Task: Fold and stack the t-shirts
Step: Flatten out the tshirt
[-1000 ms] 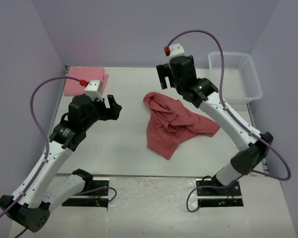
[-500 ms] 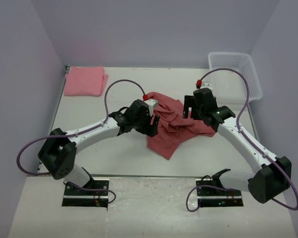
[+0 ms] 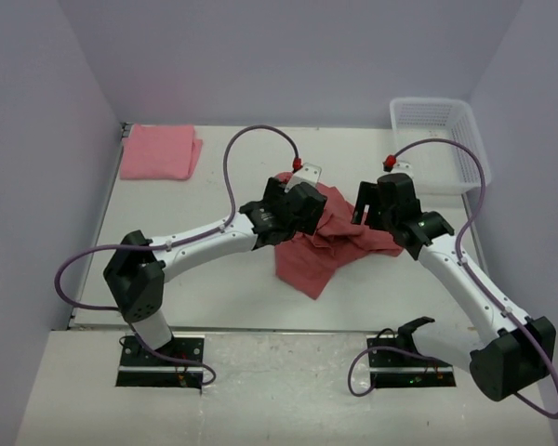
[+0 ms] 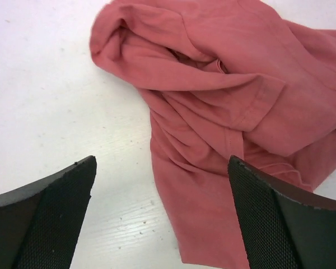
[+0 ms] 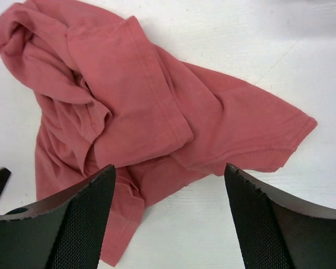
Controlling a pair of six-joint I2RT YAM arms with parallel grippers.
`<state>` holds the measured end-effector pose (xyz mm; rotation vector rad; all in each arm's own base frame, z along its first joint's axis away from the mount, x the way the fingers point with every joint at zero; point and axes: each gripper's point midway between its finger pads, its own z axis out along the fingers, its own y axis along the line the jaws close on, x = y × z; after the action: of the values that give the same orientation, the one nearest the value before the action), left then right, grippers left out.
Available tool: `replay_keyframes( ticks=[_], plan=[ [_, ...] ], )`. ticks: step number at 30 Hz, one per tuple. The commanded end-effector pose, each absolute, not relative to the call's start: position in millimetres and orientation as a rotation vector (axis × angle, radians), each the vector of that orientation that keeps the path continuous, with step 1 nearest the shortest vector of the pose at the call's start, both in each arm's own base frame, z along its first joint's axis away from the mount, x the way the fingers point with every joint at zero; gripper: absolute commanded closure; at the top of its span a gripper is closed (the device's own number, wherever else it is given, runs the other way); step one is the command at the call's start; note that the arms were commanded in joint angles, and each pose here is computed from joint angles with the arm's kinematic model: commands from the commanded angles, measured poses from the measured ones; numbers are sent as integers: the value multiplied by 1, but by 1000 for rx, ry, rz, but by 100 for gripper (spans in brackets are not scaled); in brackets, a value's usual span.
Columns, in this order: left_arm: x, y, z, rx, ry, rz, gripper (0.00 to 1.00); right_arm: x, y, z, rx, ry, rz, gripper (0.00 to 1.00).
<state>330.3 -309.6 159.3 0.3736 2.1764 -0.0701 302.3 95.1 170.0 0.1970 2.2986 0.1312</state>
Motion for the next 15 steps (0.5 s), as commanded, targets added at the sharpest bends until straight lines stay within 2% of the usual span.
replay_keyframes(
  ticks=[1, 4, 5, 6, 7, 8, 9, 13, 15],
  plan=[
    [338, -294, 200, 211, 2080, 116, 0, 308, 93, 192, 237, 2210, 159, 21],
    [331, -331, 174, 381, 2246, -172, 0, 309, 92, 197, 242, 2196, 154, 20],
    [332, -335, 170, 401, 2256, -221, 6, 309, 91, 198, 244, 2192, 153, 21],
    [329, -341, 171, 420, 2242, -261, 6, 308, 91, 198, 245, 2189, 153, 20],
    [331, -346, 171, 416, 2217, -279, 7, 308, 90, 198, 250, 2188, 144, 20],
    [331, -351, 173, 432, 2200, -293, 14, 307, 88, 198, 253, 2186, 141, 20],
    [333, -357, 167, 450, 2202, -301, 16, 306, 87, 198, 256, 2186, 133, 19],
    [350, -369, 161, 482, 2226, -231, 13, 304, 67, 196, 330, 2180, 27, 19],
    [354, -378, 154, 500, 2224, -247, 16, 304, 55, 195, 382, 2178, -16, 19]
  ],
)
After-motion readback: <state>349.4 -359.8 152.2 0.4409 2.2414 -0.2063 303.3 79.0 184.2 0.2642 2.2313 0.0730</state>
